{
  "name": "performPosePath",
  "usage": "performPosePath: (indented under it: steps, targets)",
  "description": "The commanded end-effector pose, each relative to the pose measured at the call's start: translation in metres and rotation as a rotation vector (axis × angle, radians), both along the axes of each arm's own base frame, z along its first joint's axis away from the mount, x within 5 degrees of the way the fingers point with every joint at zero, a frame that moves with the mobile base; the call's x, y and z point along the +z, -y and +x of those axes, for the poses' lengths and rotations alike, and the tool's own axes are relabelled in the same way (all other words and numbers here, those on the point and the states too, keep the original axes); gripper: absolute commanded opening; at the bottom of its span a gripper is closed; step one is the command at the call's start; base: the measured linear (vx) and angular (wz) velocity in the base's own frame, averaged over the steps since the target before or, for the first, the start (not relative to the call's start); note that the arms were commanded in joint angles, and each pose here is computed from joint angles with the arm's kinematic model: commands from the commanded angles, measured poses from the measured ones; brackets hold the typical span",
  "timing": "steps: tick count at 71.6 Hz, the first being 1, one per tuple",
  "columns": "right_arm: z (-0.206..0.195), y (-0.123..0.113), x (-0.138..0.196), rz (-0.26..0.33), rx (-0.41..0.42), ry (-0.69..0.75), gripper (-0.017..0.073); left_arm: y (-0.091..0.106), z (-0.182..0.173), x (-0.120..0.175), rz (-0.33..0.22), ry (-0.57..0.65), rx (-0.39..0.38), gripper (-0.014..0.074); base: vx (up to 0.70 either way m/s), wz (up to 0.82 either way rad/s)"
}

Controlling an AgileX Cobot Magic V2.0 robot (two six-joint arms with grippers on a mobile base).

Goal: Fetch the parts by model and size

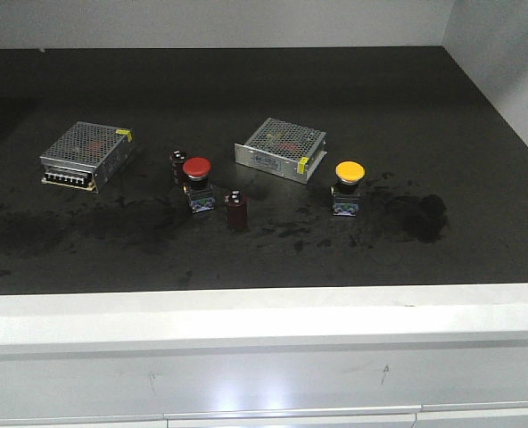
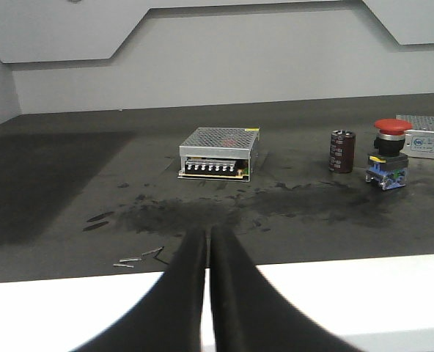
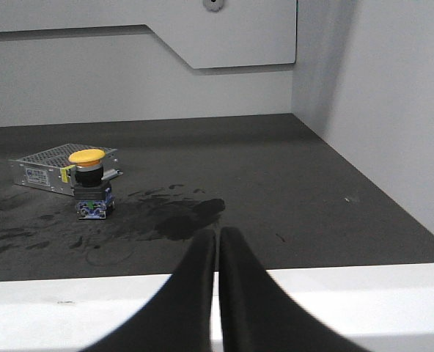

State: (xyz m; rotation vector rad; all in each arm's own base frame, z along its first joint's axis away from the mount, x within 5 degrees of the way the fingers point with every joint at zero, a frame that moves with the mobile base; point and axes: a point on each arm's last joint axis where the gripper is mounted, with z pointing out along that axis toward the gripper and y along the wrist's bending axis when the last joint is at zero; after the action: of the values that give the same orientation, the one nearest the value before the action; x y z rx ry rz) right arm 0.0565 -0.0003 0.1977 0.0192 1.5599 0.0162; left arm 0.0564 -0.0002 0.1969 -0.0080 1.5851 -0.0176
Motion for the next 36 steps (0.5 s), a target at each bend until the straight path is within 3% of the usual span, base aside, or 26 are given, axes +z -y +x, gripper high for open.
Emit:
performPosePath:
  steps: [1,36]
  targets:
    - [-0.0006,-0.0002,0.0053,-0.018,0.000,0.074,-0.0005,0.0002,-0.0010,0.0066,-0.011,0.085,-0.002,0.0001,0.00,0.00]
    - [-0.0006,-0.0002,0.0053,-0.018,0.000,0.074,-0.0005,0.0002,-0.0010,0.0066,-0.011,0.085,-0.002,0.0001,0.00,0.00]
